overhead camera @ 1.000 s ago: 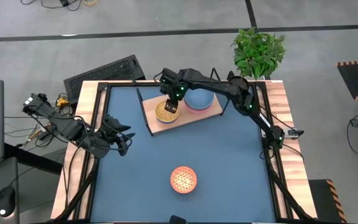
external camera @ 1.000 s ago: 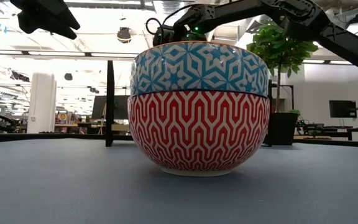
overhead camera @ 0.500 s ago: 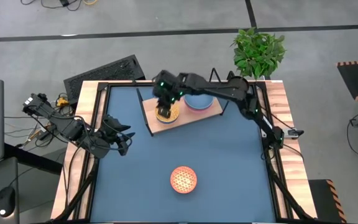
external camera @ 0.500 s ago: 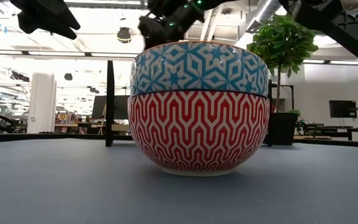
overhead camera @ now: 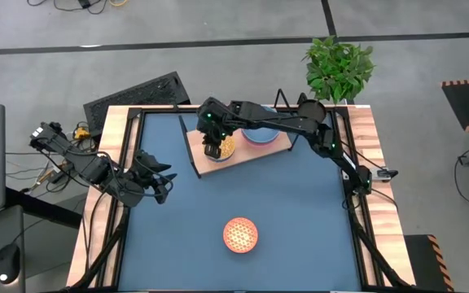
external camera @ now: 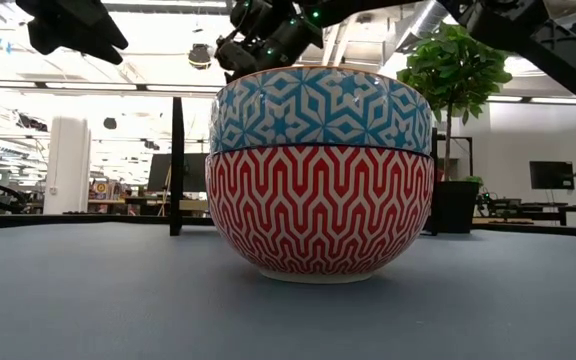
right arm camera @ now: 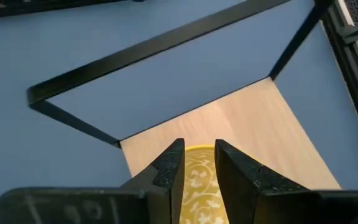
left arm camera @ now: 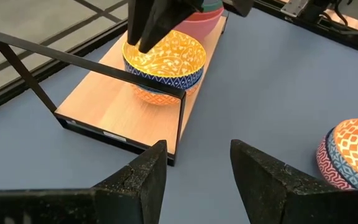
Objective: Place and stack bowls onto a shelf
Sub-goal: Stack the orange bowl on top of the yellow bowl on the shelf
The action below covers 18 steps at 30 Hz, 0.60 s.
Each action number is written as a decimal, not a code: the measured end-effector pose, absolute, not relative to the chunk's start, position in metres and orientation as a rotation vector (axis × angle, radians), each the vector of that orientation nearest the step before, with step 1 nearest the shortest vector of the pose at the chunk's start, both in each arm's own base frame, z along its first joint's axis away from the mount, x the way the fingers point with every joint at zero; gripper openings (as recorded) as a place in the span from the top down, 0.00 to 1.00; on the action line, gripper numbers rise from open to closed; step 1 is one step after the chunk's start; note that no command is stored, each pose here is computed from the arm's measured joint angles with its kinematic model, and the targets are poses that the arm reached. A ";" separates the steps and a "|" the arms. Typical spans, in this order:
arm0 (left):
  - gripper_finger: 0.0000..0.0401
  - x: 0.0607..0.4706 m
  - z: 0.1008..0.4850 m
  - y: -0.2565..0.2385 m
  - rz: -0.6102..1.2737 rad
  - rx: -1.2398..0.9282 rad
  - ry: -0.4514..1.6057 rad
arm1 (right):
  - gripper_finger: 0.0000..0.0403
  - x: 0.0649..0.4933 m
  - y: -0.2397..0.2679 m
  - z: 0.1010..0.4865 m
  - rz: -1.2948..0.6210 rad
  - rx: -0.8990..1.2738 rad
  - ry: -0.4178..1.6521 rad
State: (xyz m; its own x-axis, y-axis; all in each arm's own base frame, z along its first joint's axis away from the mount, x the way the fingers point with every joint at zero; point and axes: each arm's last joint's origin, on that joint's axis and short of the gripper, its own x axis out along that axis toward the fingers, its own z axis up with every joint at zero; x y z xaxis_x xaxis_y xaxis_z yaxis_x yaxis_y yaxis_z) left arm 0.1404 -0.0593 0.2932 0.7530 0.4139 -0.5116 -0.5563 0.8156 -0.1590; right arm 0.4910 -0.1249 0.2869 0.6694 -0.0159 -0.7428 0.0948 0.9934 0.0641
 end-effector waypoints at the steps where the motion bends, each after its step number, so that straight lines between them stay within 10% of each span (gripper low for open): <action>1: 0.59 0.140 0.293 -0.059 0.540 -0.316 0.479 | 0.72 0.491 -0.126 0.287 -0.064 0.101 0.836; 18: 0.59 0.140 0.293 -0.059 0.542 -0.322 0.477 | 0.72 0.492 -0.123 0.287 -0.057 0.096 0.832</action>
State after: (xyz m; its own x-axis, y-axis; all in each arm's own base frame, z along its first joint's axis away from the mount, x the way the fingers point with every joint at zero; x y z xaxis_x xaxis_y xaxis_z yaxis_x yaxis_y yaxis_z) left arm 0.1404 -0.0593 0.2931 0.7527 0.4140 -0.5119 -0.5600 0.8114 -0.1671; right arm 0.4917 -0.1235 0.2869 0.6721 -0.0127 -0.7403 0.0881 0.9941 0.0629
